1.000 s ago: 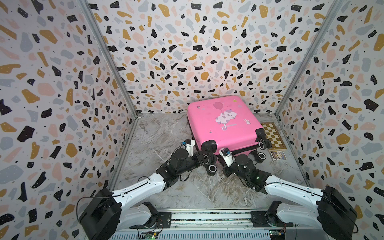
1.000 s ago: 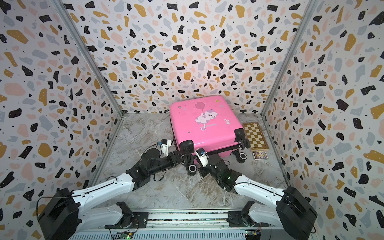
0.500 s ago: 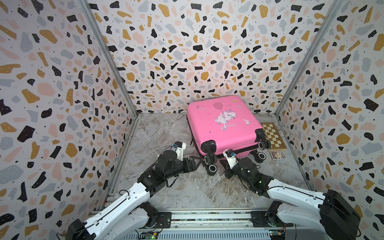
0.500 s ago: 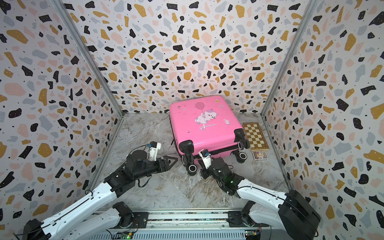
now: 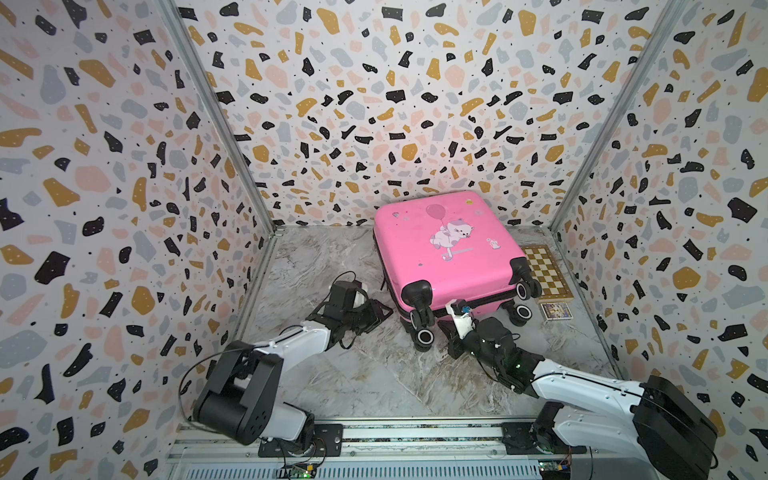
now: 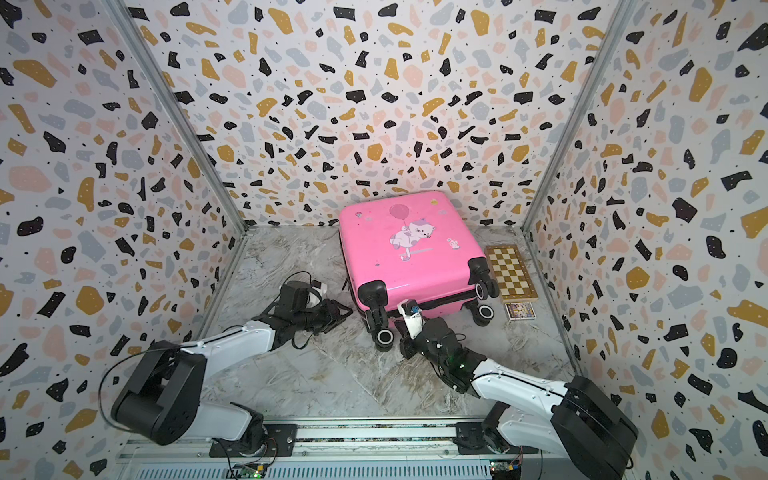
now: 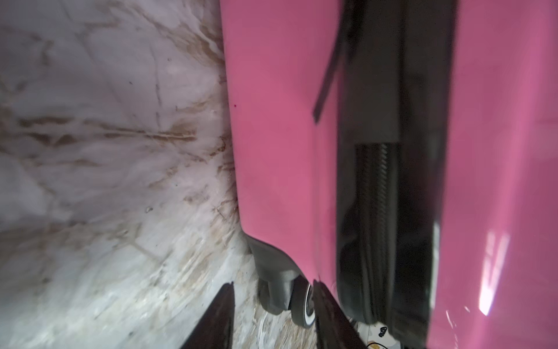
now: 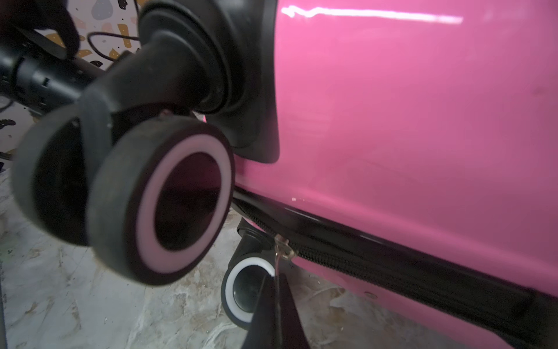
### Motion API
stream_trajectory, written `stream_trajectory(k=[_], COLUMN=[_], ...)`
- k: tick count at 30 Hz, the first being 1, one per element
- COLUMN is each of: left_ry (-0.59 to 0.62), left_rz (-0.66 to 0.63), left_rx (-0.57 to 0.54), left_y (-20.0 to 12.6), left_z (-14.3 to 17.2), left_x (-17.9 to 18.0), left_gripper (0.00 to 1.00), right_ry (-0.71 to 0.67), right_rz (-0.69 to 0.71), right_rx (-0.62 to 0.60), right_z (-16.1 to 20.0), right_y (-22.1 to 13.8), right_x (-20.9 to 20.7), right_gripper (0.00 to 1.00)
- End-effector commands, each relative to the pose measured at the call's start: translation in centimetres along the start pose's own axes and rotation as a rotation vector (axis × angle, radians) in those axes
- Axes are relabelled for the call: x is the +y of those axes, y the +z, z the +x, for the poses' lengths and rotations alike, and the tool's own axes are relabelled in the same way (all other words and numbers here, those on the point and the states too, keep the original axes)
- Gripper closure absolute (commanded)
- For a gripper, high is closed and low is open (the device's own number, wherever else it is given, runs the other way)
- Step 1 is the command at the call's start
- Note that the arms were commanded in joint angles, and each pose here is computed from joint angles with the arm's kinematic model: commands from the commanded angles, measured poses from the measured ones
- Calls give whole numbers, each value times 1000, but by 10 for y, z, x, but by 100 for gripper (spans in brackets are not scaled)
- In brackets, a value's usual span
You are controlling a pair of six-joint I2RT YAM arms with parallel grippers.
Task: Open the suitcase zippers
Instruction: Unzip the zipper on the suitcase.
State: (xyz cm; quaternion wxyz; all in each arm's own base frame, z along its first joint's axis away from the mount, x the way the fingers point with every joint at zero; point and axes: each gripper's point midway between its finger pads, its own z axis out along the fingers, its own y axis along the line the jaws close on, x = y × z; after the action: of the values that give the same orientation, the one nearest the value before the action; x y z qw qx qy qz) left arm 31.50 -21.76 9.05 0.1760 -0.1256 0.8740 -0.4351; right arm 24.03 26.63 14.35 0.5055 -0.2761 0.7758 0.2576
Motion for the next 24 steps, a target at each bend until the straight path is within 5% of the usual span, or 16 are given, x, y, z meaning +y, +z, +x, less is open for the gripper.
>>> stream_trajectory(k=[1, 24], left_ry=[43, 109], left_rz=[153, 162], left_rx=[-37, 66], left_y=[10, 47], left_z=[-21, 26], left_x=[-38, -54], left_gripper=[62, 66], right_ry=[0, 28], right_rz=[-96, -187], right_rx=[-17, -142], right_z=[-9, -20], right_y=[2, 20], right_x=[28, 88], right_gripper=[100, 100])
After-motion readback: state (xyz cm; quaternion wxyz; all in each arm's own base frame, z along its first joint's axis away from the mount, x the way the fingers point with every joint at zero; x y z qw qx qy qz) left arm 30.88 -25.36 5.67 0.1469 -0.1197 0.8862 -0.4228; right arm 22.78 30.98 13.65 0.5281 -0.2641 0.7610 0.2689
